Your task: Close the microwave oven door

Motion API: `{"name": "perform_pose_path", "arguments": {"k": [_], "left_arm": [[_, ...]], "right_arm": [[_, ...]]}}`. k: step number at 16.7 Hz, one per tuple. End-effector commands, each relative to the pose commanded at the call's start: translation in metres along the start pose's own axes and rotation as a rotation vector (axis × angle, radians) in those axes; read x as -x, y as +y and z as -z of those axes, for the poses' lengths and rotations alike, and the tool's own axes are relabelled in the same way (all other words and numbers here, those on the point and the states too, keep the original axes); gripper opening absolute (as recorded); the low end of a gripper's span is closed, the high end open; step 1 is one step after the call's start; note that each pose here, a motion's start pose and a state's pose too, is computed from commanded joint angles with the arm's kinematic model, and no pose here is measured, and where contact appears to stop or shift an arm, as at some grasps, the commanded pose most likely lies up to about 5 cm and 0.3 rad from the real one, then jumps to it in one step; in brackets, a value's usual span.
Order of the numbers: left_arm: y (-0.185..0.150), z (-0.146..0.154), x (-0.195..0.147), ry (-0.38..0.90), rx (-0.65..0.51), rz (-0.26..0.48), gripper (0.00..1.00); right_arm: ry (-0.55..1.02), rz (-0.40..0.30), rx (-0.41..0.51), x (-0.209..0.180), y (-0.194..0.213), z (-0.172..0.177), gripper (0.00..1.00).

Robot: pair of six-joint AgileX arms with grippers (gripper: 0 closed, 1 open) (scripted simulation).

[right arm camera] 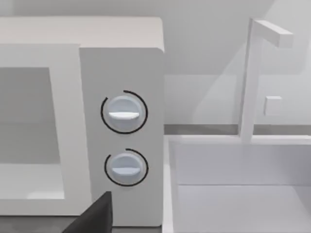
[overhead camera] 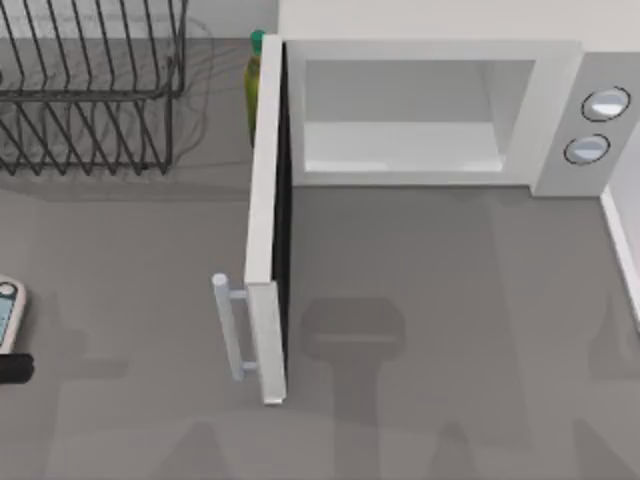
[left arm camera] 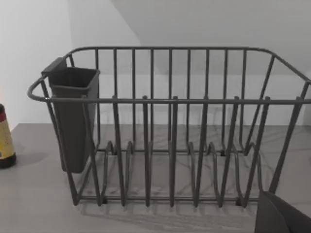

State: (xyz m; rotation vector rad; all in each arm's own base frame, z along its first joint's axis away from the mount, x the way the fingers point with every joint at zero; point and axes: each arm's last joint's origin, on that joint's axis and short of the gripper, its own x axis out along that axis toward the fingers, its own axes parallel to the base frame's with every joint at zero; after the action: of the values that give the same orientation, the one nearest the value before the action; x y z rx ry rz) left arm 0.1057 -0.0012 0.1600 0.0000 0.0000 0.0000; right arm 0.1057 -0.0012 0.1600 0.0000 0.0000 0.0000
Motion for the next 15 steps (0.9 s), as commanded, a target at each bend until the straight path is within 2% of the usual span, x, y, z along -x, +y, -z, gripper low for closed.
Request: {"name": "perform_pose_path", "arguments": {"k": [5, 15], "left_arm": [[-0.001, -0.001, 0.001, 0.000, 0.000, 0.000, 0.00], [-0.025, -0.020, 0.016, 0.000, 0.000, 0.000, 0.00]], "right_arm": [[0.000, 0.000, 0.000, 0.000, 0.000, 0.000, 1.00], [0.000, 0.000, 0.000, 0.000, 0.000, 0.000, 1.00]]}}
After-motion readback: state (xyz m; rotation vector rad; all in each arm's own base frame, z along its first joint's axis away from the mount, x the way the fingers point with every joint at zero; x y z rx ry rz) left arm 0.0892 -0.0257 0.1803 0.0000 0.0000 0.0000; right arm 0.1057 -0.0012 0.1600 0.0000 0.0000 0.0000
